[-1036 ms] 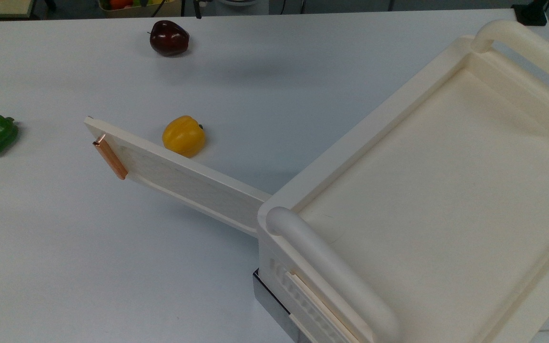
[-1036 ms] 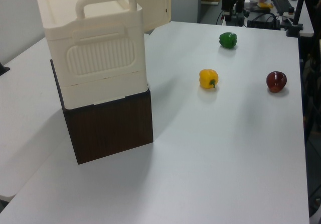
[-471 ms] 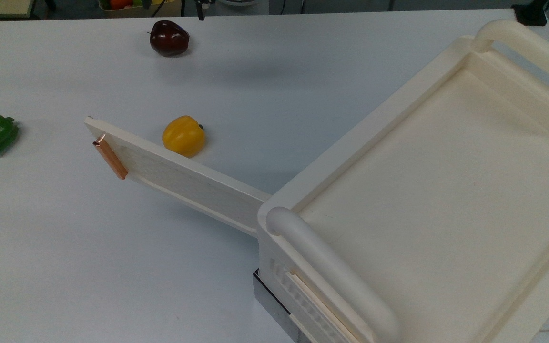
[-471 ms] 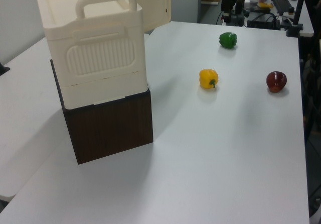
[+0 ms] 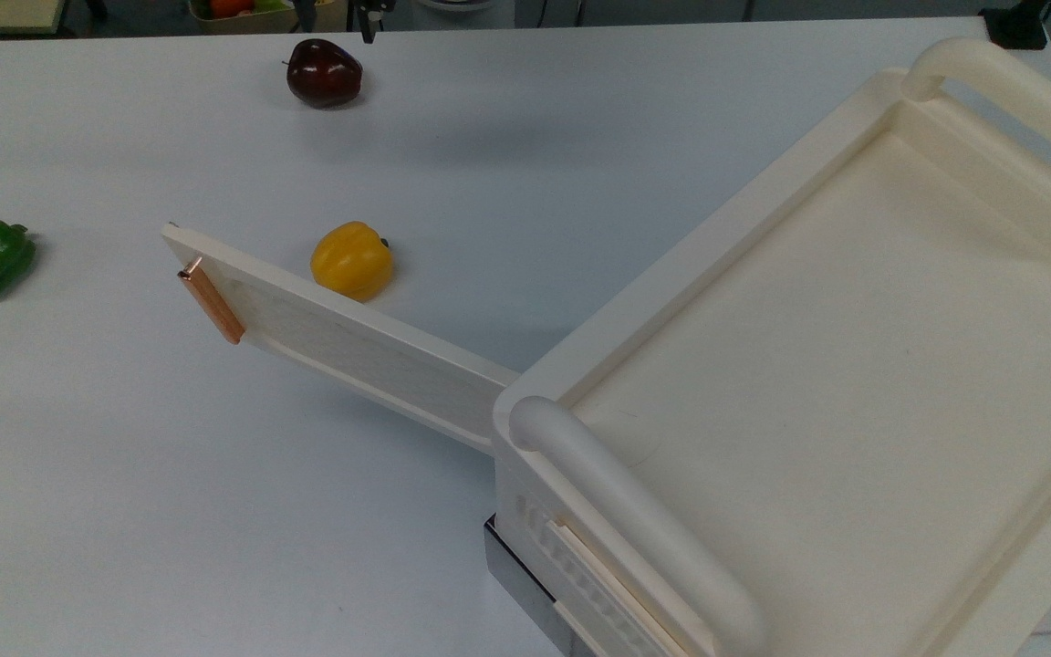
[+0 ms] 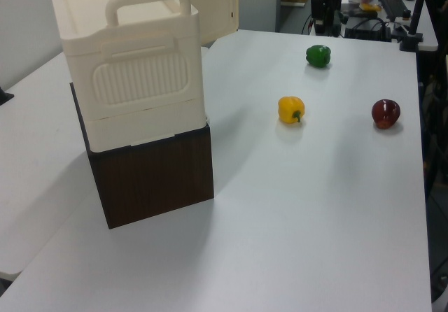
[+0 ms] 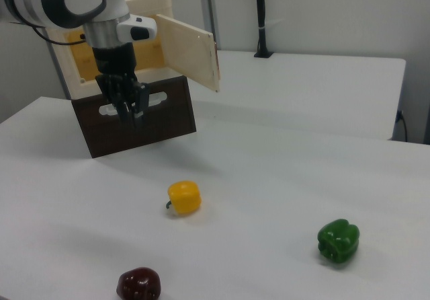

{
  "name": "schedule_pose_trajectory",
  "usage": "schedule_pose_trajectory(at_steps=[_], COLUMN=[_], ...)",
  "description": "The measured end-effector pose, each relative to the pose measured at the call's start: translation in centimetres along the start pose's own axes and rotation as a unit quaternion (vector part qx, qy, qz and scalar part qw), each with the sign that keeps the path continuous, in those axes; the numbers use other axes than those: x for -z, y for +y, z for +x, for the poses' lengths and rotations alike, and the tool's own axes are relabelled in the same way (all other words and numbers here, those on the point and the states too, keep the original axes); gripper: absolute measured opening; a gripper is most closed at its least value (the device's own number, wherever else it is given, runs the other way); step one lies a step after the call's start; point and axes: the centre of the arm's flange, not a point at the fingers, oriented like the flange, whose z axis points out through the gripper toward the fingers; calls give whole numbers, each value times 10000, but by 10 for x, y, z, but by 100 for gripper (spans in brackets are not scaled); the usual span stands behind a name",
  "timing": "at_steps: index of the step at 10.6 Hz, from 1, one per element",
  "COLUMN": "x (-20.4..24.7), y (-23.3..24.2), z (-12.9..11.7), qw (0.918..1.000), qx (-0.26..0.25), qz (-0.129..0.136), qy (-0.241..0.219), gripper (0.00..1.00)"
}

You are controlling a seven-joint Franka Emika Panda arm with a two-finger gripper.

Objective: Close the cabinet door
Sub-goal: 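Move the gripper down beside the open door's copper-handled edge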

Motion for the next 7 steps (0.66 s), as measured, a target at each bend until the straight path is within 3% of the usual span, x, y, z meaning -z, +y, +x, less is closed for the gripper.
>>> schedule_pose_trajectory(at_steps=[3,5,7], x=[5,12,20], y=[-1,3,12], z=[5,26,54], qw=[9998,9967,9841], qx=[-44,-459,-969], qz=[160,361,694], qy=[124,561,1320], gripper=[2,1,1])
